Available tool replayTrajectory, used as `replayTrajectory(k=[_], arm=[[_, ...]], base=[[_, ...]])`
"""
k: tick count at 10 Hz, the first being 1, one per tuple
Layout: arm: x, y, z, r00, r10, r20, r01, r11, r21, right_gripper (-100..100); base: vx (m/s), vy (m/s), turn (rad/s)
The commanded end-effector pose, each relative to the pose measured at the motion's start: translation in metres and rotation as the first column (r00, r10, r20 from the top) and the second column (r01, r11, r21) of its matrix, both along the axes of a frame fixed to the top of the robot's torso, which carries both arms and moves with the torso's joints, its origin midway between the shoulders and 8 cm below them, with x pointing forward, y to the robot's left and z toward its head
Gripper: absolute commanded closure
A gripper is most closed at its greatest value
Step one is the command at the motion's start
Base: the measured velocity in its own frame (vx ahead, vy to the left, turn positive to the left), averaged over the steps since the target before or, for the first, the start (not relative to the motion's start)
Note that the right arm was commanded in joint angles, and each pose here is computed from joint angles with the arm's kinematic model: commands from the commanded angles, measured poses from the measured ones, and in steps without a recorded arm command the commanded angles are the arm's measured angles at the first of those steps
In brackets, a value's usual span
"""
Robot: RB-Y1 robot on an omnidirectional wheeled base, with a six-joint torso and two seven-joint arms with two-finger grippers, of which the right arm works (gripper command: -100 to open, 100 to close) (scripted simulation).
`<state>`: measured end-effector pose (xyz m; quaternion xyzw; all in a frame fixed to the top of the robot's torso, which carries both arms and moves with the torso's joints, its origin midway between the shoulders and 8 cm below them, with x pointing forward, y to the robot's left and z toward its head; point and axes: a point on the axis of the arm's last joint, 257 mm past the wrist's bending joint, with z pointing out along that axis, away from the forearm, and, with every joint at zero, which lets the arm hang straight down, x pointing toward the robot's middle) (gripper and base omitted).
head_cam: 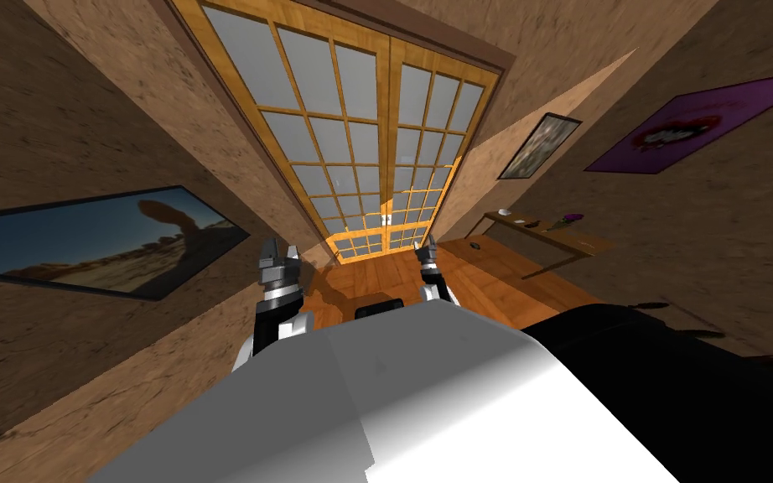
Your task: Pull the door open
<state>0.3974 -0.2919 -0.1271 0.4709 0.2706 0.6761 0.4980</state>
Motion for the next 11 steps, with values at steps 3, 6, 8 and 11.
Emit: replayTrajectory(k=[3,6,8,11], arm=[[0.004,-0.001,-0.022,0.9990,0.042,-0.015,-0.041,0.994,0.104,-100],[0.006,-0.002,-0.041,0.9970,0.072,-0.026,-0.066,0.980,0.187,-100],[0.007,-0.003,-0.054,0.9953,0.091,-0.033,-0.080,0.966,0.245,-100],[0.008,-0.006,-0.073,0.9924,0.116,-0.042,-0.096,0.940,0.329,-100]], base=[[0.106,-0.021,0.077],[0.089,-0.025,0.087],[0.093,-0.032,0.096],[0.101,-0.031,0.086]])
